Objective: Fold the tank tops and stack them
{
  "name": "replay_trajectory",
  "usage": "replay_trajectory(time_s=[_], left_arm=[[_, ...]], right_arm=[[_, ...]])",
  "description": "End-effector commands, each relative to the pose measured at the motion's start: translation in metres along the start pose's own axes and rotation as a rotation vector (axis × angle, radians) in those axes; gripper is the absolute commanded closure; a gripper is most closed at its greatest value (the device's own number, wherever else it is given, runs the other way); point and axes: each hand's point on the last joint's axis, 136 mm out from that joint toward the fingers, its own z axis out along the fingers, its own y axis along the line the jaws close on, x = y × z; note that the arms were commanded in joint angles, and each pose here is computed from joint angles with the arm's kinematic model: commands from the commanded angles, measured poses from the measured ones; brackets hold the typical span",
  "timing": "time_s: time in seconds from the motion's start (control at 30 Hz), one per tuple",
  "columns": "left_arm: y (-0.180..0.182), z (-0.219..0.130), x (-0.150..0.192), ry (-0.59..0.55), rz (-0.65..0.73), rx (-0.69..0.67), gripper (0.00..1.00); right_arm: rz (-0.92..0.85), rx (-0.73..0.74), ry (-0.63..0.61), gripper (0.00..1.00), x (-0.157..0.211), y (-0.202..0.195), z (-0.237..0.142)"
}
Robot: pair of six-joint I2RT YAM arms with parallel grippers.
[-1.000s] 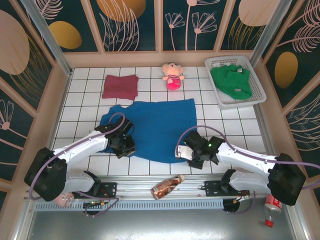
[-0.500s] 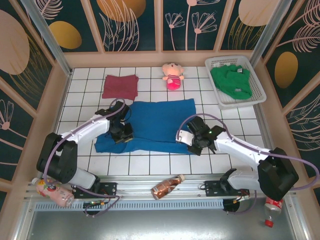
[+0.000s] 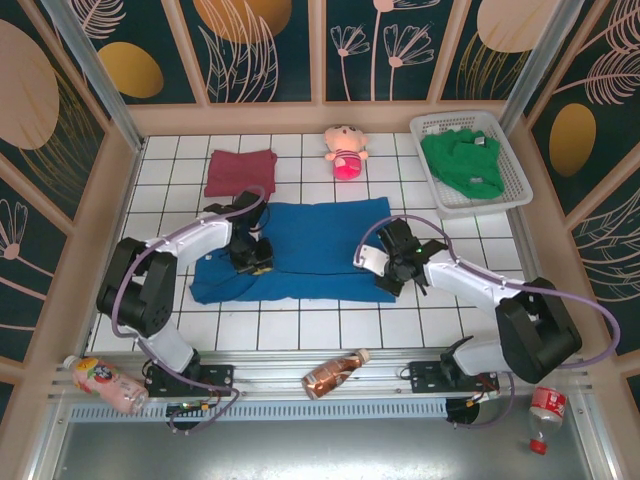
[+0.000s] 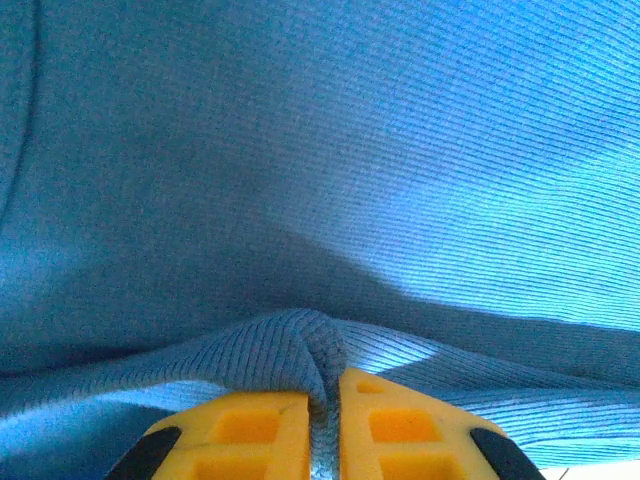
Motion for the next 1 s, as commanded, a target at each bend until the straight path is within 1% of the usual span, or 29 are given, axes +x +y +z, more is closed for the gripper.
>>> replay_trajectory(time_s=[0.0, 0.13, 0.23, 0.37, 0.43, 0.5, 0.6, 0.63, 0.73, 0.83, 0.9, 0.97], left_arm=[[0.004, 0.006, -0.006, 0.011, 0.025, -0.031, 0.83], [0.013, 0.015, -0.012, 0.005, 0.032, -0.071, 0.82], [0.011, 0.014, -0.021, -0.013, 0.044, -0.084, 0.76], [0.013, 0.009, -0.027, -0.019, 0.071, -0.119, 0.64], [0.016, 0.001, -0.026, -0.026, 0.071, -0.129, 0.53], [0.015, -0.012, -0.026, -0.047, 0.063, -0.111, 0.46], [0.024, -0.034, -0.023, -0.070, 0.034, -0.108, 0.44], [0.036, -0.040, -0.016, -0.057, 0.007, -0.133, 0.43], [0.061, -0.054, -0.001, -0.065, -0.081, -0.147, 0.42], [0.090, -0.064, 0.019, -0.069, -0.145, -0.217, 0.43], [0.103, -0.071, 0.025, -0.093, -0.185, -0.246, 0.43], [0.121, -0.068, 0.034, -0.096, -0.221, -0.302, 0.43]], right_arm=[[-0.001, 0.043, -0.020, 0.95, -0.008, -0.015, 0.006], [0.029, 0.072, 0.001, 0.93, -0.004, -0.024, 0.017], [0.058, 0.106, 0.007, 0.89, -0.005, -0.032, 0.022], [0.086, 0.146, 0.047, 0.86, 0.000, -0.040, 0.027], [0.092, 0.152, 0.057, 0.86, 0.004, -0.040, 0.028], [0.099, 0.146, 0.068, 0.85, 0.007, -0.037, 0.030], [0.104, 0.145, 0.086, 0.83, 0.013, -0.035, 0.032], [0.107, 0.149, 0.082, 0.83, 0.012, -0.035, 0.032], [0.110, 0.153, 0.085, 0.81, 0.013, -0.036, 0.031], [0.117, 0.151, 0.084, 0.80, 0.015, -0.034, 0.032], [0.119, 0.150, 0.083, 0.80, 0.016, -0.033, 0.033], [0.120, 0.156, 0.076, 0.80, 0.015, -0.035, 0.032]])
